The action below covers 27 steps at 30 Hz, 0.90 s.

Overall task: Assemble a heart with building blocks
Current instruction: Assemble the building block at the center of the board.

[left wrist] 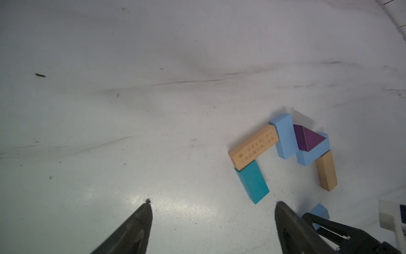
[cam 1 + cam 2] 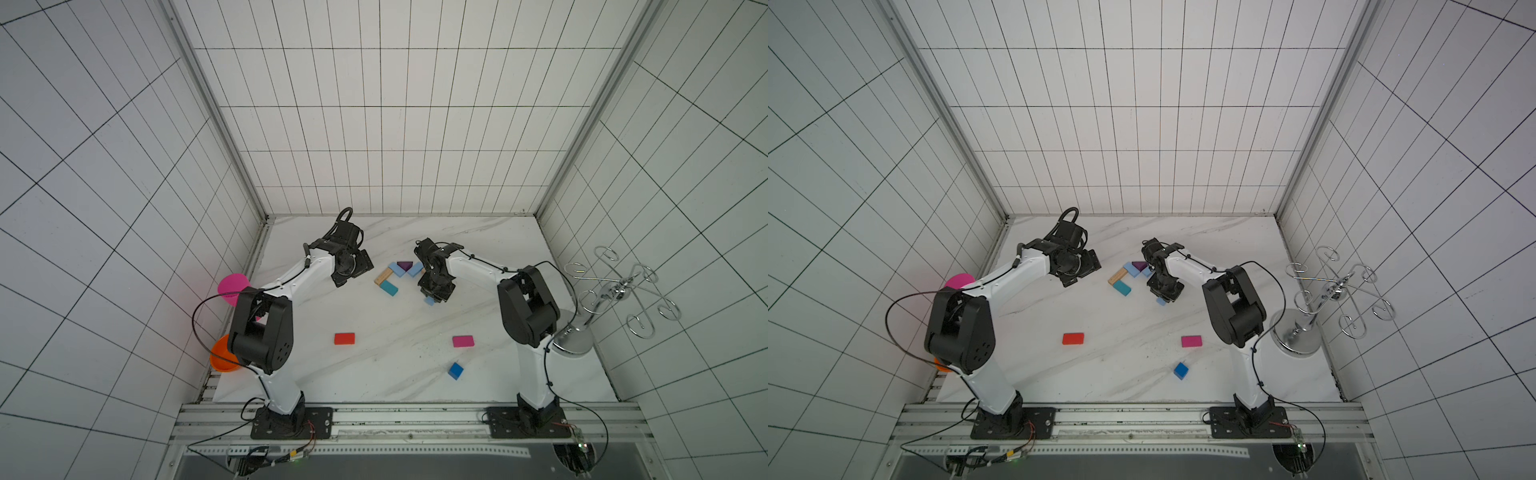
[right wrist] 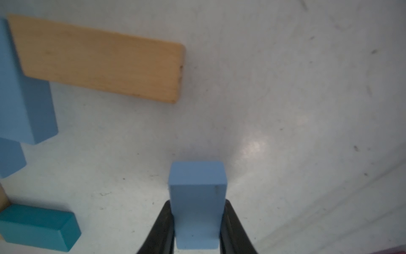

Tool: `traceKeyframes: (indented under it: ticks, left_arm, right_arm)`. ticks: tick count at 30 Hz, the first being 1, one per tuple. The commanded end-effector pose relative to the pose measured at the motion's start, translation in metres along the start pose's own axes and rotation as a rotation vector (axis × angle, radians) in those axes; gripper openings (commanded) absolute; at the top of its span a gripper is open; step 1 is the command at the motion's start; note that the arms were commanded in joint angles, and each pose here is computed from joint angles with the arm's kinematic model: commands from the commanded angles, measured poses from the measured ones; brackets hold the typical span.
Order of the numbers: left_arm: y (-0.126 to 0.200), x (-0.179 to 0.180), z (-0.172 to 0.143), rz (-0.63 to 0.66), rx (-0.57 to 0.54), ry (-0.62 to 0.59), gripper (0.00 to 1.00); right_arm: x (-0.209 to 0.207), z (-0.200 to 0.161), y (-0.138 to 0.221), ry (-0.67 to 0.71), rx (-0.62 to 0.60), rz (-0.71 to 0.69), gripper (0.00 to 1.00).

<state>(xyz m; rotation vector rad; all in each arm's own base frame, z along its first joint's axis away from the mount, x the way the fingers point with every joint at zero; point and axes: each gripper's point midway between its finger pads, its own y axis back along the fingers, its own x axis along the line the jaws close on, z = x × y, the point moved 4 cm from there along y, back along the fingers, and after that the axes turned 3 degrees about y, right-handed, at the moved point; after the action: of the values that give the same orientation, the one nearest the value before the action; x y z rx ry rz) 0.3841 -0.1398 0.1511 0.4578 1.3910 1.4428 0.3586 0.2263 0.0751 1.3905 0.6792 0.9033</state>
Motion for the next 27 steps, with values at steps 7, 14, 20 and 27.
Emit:
traceKeyframes:
  ticks: [7,14,20,27]
  left_arm:
    - [0.014,-0.003,0.014,-0.047,-0.049,-0.018,0.86]
    - [0.011,-0.006,0.015,-0.057,-0.043,-0.017,0.86]
    - [0.007,-0.005,0.015,-0.053,-0.036,-0.014,0.86]
    - [0.003,-0.007,0.014,-0.066,-0.031,-0.013,0.86]
  right_arm:
    - [0.016,-0.001,-0.005,-0.023,0.034,-0.072,0.0]
    - [0.016,0.011,-0.011,-0.055,0.03,-0.089,0.0]
    - [0.016,0.013,-0.018,-0.065,0.049,-0.106,0.0]
    - [0.015,0.018,-0.024,-0.068,0.057,-0.115,0.0]
